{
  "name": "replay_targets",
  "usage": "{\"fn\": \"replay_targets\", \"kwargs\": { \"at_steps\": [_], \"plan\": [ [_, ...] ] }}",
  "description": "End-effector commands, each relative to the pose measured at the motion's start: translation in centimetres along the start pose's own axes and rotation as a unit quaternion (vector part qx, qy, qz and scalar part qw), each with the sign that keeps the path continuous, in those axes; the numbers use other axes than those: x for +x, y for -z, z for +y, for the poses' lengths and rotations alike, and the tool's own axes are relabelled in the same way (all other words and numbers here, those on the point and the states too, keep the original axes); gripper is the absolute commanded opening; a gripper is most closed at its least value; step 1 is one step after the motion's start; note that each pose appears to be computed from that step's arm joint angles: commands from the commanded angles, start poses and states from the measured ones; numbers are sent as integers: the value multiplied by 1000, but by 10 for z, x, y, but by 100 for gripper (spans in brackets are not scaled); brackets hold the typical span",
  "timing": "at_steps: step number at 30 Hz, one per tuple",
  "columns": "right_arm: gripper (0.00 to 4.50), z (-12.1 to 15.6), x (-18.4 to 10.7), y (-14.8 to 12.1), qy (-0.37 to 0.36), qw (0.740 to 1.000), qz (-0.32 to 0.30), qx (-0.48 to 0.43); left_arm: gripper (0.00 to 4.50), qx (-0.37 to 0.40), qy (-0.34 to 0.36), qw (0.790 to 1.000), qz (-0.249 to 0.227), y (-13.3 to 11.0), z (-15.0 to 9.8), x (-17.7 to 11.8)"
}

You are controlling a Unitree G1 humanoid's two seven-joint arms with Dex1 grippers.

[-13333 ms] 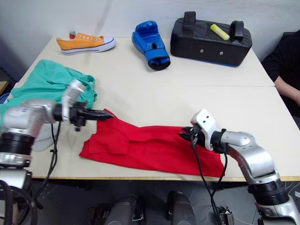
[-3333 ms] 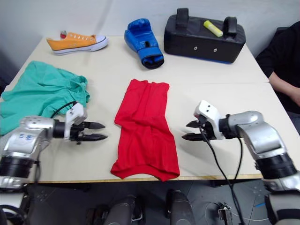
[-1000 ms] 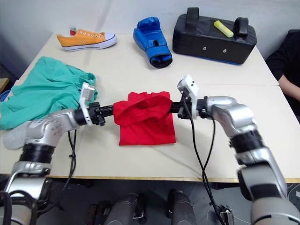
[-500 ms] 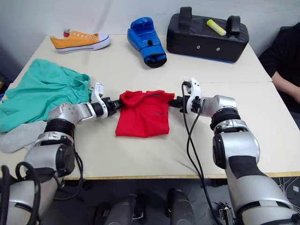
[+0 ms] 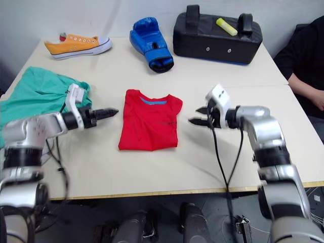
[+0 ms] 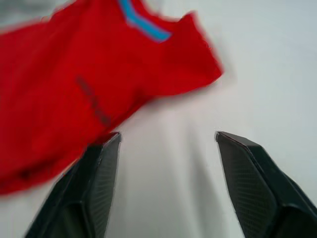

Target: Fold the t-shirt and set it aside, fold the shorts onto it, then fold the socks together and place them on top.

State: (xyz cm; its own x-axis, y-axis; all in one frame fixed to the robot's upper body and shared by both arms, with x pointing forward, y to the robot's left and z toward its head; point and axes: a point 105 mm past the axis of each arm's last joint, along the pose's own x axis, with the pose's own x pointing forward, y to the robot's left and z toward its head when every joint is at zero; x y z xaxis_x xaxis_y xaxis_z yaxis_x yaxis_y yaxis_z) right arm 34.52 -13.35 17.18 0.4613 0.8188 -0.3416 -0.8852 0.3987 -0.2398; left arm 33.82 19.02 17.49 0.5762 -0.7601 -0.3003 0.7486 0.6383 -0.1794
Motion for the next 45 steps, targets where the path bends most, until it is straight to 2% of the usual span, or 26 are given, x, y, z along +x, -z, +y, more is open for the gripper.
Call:
{"fn": "replay_targets", "kwargs": {
  "at_steps": [1,4,8,11,15,16,18,20,23,25,26,27,30,34,36,41,43,45],
  "plan": [
    [307,34,-3,-26,-38,987,-25,-154,311,157,97,983,16,-3,-48,-1],
    [307,56,5,-17,-57,967,-22,-248,311,238,117,963,55,18,-59,5],
    [307,70,17,-10,-76,930,-27,-359,311,327,117,934,82,33,-56,18],
    [307,64,33,-1,-56,900,-12,-433,311,375,103,915,110,47,-42,25],
    [307,47,47,8,-23,893,5,-450,311,421,73,896,123,53,-23,36],
    [289,45,48,9,-21,893,8,-450,314,424,74,895,119,53,-22,38],
    [247,44,49,15,-22,894,10,-448,273,418,72,900,101,51,-21,41],
    [183,45,48,15,-19,898,1,-439,226,413,74,903,90,51,-21,43],
    [82,47,45,11,-18,897,-10,-441,133,410,83,905,82,51,-23,43],
    [9,51,37,14,-27,902,-9,-432,67,398,120,907,73,52,-34,40],
    [0,52,32,17,-33,903,-3,-428,31,385,145,909,73,54,-42,36],
    [0,56,25,21,-42,903,2,-427,3,376,166,909,75,55,-50,31],
    [0,65,13,27,-60,905,8,-420,1,366,194,906,87,60,-62,20],
    [0,87,-21,39,-78,916,25,-392,1,336,246,898,143,88,-90,-12],
    [0,94,-27,43,-76,923,31,-376,1,345,233,897,147,96,-93,-14],
    [0,105,-30,45,-60,945,29,-320,1,310,189,923,125,108,-86,-6],
    [51,107,-32,45,-61,951,31,-302,0,276,192,934,118,111,-88,-8],
    [102,108,-37,43,-65,960,29,-270,50,240,203,943,110,109,-92,-13]
  ]
}}
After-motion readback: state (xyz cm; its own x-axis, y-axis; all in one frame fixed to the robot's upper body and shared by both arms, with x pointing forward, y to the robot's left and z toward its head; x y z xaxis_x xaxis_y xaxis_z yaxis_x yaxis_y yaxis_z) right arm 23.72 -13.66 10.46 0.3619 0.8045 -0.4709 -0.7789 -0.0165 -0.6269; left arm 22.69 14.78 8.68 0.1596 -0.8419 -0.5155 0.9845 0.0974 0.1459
